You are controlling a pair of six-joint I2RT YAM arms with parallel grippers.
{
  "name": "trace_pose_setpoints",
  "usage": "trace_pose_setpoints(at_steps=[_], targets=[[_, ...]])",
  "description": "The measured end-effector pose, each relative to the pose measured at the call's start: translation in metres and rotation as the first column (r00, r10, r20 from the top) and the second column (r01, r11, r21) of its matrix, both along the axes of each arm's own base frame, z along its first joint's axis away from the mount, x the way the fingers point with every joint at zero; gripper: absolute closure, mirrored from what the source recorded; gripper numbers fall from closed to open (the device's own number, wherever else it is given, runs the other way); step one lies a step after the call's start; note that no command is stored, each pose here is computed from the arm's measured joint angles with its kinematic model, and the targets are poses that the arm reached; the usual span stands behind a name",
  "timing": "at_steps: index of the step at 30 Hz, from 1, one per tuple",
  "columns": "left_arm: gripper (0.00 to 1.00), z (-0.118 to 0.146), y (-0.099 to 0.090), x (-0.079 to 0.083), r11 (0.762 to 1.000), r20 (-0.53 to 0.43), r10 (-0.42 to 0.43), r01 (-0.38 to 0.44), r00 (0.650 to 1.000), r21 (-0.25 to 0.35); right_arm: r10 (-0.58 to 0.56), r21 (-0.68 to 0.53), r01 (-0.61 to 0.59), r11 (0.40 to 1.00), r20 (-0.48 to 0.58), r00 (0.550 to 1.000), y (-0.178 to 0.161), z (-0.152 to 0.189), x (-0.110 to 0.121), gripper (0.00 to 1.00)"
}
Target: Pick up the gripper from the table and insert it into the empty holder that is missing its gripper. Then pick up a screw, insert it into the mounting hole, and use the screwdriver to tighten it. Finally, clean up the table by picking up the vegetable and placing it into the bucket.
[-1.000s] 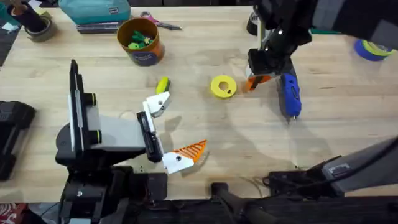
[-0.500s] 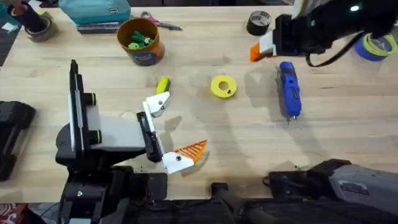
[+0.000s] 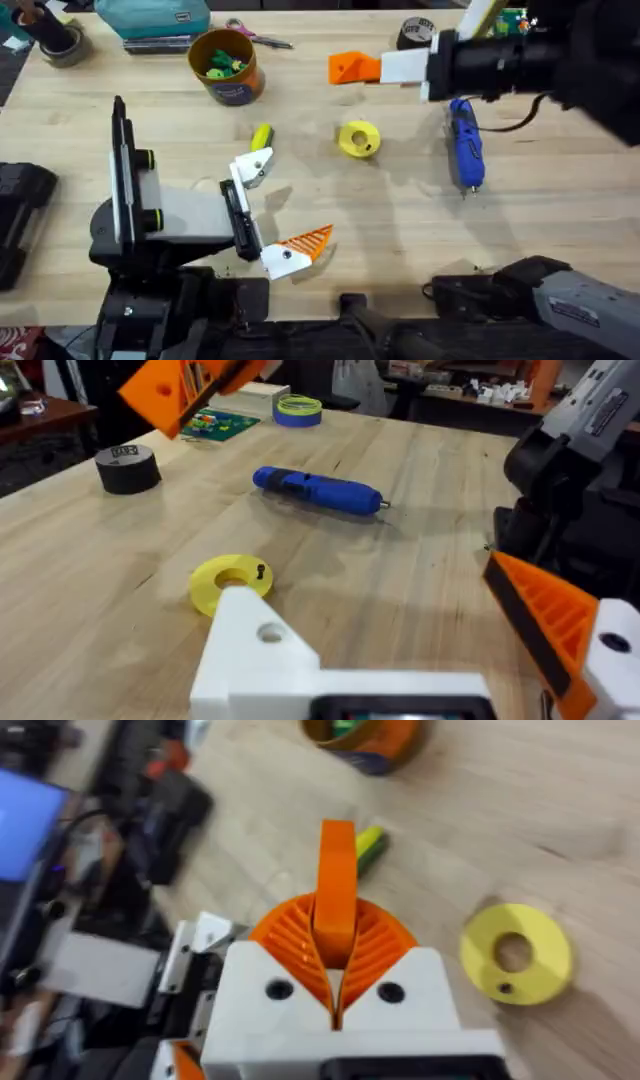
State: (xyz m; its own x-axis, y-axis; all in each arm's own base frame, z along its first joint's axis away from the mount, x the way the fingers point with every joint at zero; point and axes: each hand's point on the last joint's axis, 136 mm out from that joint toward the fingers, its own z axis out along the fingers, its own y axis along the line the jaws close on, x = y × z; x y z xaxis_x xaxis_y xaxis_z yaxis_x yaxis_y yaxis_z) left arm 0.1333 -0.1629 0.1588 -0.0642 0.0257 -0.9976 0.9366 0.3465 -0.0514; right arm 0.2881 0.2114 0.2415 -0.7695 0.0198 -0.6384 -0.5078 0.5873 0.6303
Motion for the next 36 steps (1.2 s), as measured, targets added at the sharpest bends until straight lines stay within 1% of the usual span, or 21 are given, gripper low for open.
trace_pose_setpoints(at_steps=[3, 6, 10, 12, 15, 18, 20, 22, 25, 29, 34, 36], targets=[[0.015, 0.0, 0.0, 0.0, 1.0, 0.0, 0.0, 0.0, 1.0, 0.0, 0.06, 0.12, -0.057, 0.991, -0.021, 0.998, 0.004, -0.003, -0.006, 0.991], [0.014, 0.0, 0.0, 0.0, 1.0, 0.0, 0.0, 0.0, 1.0, 0.0, 0.108, 0.222, -0.097, 0.97, -0.04, 0.993, 0.003, -0.004, -0.012, 0.992], [0.015, 0.0, 0.0, 0.0, 1.0, 0.0, 0.0, 0.0, 1.0, 0.0, 0.161, 0.331, -0.135, 0.934, -0.053, 0.986, 0.0, -0.007, -0.021, 0.992], [0.014, 0.0, 0.0, 0.0, 1.0, 0.0, 0.0, 0.0, 1.0, 0.0, 0.19, 0.375, -0.162, 0.913, -0.038, 0.981, 0.0, -0.007, -0.028, 0.992], [0.014, 0.0, 0.0, 0.0, 1.0, 0.0, 0.0, 0.0, 1.0, 0.0, 0.23, 0.431, -0.212, 0.877, 0.012, 0.973, 0.001, -0.004, -0.04, 0.992], [0.015, 0.0, 0.0, 0.0, 1.0, 0.0, 0.0, 0.0, 1.0, 0.0, 0.255, 0.472, -0.238, 0.849, 0.03, 0.967, 0.0, -0.004, -0.053, 0.992], [0.015, 0.0, 0.0, 0.0, 1.0, 0.0, 0.0, 0.0, 1.0, 0.0, 0.27, 0.498, -0.23, 0.836, -0.009, 0.963, 0.0, -0.008, -0.061, 0.992], [0.015, 0.0, 0.0, 0.0, 1.0, 0.0, 0.0, 0.0, 1.0, 0.0, 0.282, 0.518, -0.205, 0.83, -0.073, 0.957, -0.001, -0.015, -0.067, 0.992], [0.015, 0.0, 0.0, 0.0, 1.0, 0.0, 0.0, 0.0, 1.0, 0.0, 0.312, 0.535, -0.187, 0.824, -0.152, 0.938, 0.001, -0.024, -0.076, 0.992], [0.015, 0.0, 0.0, 0.0, 1.0, 0.0, 0.0, 0.0, 1.0, 0.0, 0.377, 0.545, -0.214, 0.811, -0.207, 0.903, 0.011, -0.029, -0.088, 0.992], [0.015, 0.0, 0.0, 0.0, 1.0, 0.0, 0.0, 0.0, 1.0, 0.0, 0.43, 0.549, -0.212, 0.808, -0.305, 0.85, 0.025, -0.049, -0.095, 0.992], [0.015, 0.0, 0.0, 0.0, 1.0, 0.0, 0.0, 0.0, 1.0, 0.0, 0.449, 0.554, -0.231, 0.8, -0.295, 0.844, 0.029, -0.051, -0.097, 0.992]])
